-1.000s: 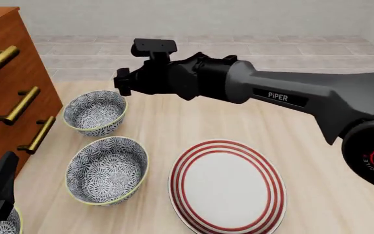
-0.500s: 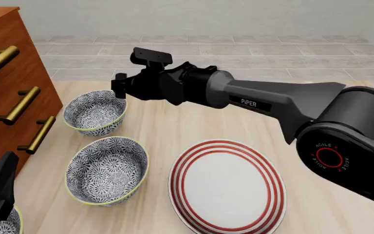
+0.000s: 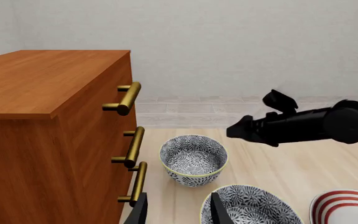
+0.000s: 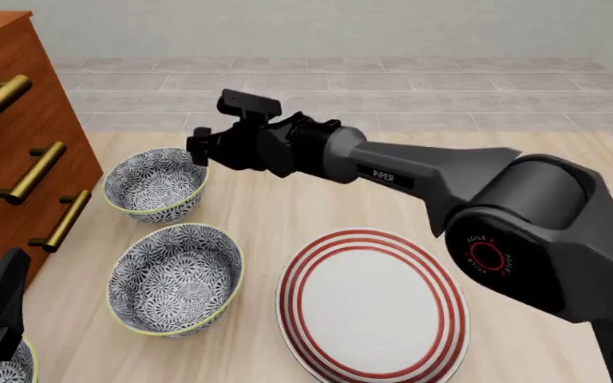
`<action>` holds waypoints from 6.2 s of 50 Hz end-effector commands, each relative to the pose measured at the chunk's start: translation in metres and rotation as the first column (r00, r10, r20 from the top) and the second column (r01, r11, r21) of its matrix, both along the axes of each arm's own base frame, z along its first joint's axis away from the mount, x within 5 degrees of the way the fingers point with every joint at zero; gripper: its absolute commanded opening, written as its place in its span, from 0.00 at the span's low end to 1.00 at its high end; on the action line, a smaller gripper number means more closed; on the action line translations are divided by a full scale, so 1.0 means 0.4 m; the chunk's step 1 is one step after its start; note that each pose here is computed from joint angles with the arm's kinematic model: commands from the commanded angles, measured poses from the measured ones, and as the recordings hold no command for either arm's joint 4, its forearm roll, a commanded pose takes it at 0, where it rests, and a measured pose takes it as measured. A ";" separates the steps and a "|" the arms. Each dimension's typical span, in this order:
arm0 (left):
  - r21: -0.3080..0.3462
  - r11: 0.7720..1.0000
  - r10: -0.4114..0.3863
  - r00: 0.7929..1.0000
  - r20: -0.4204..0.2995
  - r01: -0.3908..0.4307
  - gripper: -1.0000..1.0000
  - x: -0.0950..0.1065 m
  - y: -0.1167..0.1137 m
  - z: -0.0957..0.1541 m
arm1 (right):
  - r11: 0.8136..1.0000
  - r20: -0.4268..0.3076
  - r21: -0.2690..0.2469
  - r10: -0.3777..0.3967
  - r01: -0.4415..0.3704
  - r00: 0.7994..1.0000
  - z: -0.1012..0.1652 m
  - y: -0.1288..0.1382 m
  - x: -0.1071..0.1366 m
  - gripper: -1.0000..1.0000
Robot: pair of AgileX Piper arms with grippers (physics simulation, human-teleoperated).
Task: Pick up the bowl and put it in the front on the plate.
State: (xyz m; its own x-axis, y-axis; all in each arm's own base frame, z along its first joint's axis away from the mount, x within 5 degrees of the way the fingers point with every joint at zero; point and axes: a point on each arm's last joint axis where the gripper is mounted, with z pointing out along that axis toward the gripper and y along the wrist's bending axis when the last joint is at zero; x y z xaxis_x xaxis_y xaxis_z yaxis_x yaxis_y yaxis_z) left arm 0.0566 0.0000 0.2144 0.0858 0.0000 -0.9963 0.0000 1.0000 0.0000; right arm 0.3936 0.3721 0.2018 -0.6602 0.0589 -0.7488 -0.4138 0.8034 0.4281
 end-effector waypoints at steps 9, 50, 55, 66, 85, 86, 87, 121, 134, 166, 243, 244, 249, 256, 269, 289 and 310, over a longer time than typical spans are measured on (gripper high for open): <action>0.000 1.000 0.000 1.000 0.000 0.000 1.00 0.000 0.000 0.000 | 1.000 -0.018 0.001 -0.008 0.008 1.000 -0.047 0.019 0.021 1.00; 0.000 1.000 0.000 1.000 0.000 0.000 1.00 0.000 0.000 0.000 | 1.000 -0.046 0.005 0.003 -0.003 0.999 -0.110 0.079 0.032 1.00; 0.000 1.000 0.000 1.000 0.000 0.000 1.00 0.000 0.000 0.000 | 1.000 -0.052 0.003 0.007 -0.007 0.999 -0.123 0.086 0.028 1.00; 0.000 1.000 0.000 1.000 0.000 0.000 1.00 0.000 0.000 0.000 | 1.000 -0.055 -0.003 0.018 -0.018 0.998 -0.136 0.102 0.024 1.00; 0.000 1.000 0.000 1.000 0.000 0.000 1.00 0.000 0.000 0.000 | 1.000 -0.061 -0.008 0.027 -0.027 0.998 -0.158 0.117 0.019 1.00; 0.000 1.000 0.000 1.000 0.000 0.000 1.00 0.000 0.000 0.000 | 1.000 -0.063 -0.008 0.026 -0.027 0.998 -0.161 0.118 0.019 1.00; 0.000 1.000 0.000 1.000 0.000 0.000 1.00 0.000 0.000 0.000 | 1.000 -0.063 -0.009 0.027 -0.027 0.998 -0.163 0.119 0.019 1.00; 0.000 1.000 0.000 1.000 0.000 0.000 1.00 0.000 0.000 0.000 | 0.999 -0.073 -0.007 0.030 -0.031 0.997 -0.187 0.135 0.017 0.00; 0.000 1.000 0.000 1.000 0.000 0.000 1.00 0.000 0.000 0.000 | 1.000 -0.051 0.002 0.028 -0.028 0.998 -0.158 0.130 0.030 0.00; 0.000 1.000 0.000 1.000 0.000 0.000 1.00 0.000 0.000 0.000 | 0.999 0.004 0.041 -0.009 0.009 1.000 -0.047 0.085 0.077 0.00; 0.000 1.000 0.000 1.000 0.000 0.000 1.00 0.000 0.000 0.000 | 0.975 -0.078 0.049 -0.211 0.215 0.974 0.168 -0.261 0.004 0.00; 0.000 1.000 0.000 1.000 0.000 0.000 1.00 0.000 0.000 0.000 | 0.975 -0.078 0.053 -0.213 0.218 0.974 0.172 -0.266 -0.003 0.00; 0.000 1.000 0.000 1.000 0.000 0.000 1.00 0.000 0.000 0.000 | 0.971 -0.076 0.050 -0.230 0.234 0.970 0.190 -0.299 -0.013 0.00; 0.000 1.000 0.000 1.000 0.000 0.000 1.00 0.000 0.000 0.000 | 0.969 -0.077 0.042 -0.240 0.244 0.968 0.210 -0.324 -0.023 0.00; 0.000 1.000 0.000 1.000 0.000 0.000 1.00 0.000 0.000 0.000 | 0.975 -0.107 -0.022 -0.222 0.221 0.969 0.239 -0.333 -0.056 0.00; 0.000 1.000 0.000 1.000 0.000 0.000 1.00 0.000 0.000 0.000 | 0.972 -0.178 -0.089 -0.230 0.217 0.957 0.224 -0.378 -0.132 0.00; 0.000 1.000 0.000 1.000 0.000 0.000 1.00 0.000 0.000 0.000 | 0.961 -0.253 -0.116 -0.272 0.250 0.929 0.193 -0.442 -0.217 0.00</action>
State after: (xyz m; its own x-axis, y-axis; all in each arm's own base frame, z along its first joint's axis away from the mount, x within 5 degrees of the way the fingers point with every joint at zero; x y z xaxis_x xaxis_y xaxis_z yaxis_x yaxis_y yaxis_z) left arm 0.0566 0.0000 0.2144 0.0858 0.0000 -0.9963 0.0000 1.0000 0.0000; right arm 0.3242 0.2034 0.2797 -0.7915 0.1819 -0.5835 -0.0913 0.9088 0.4072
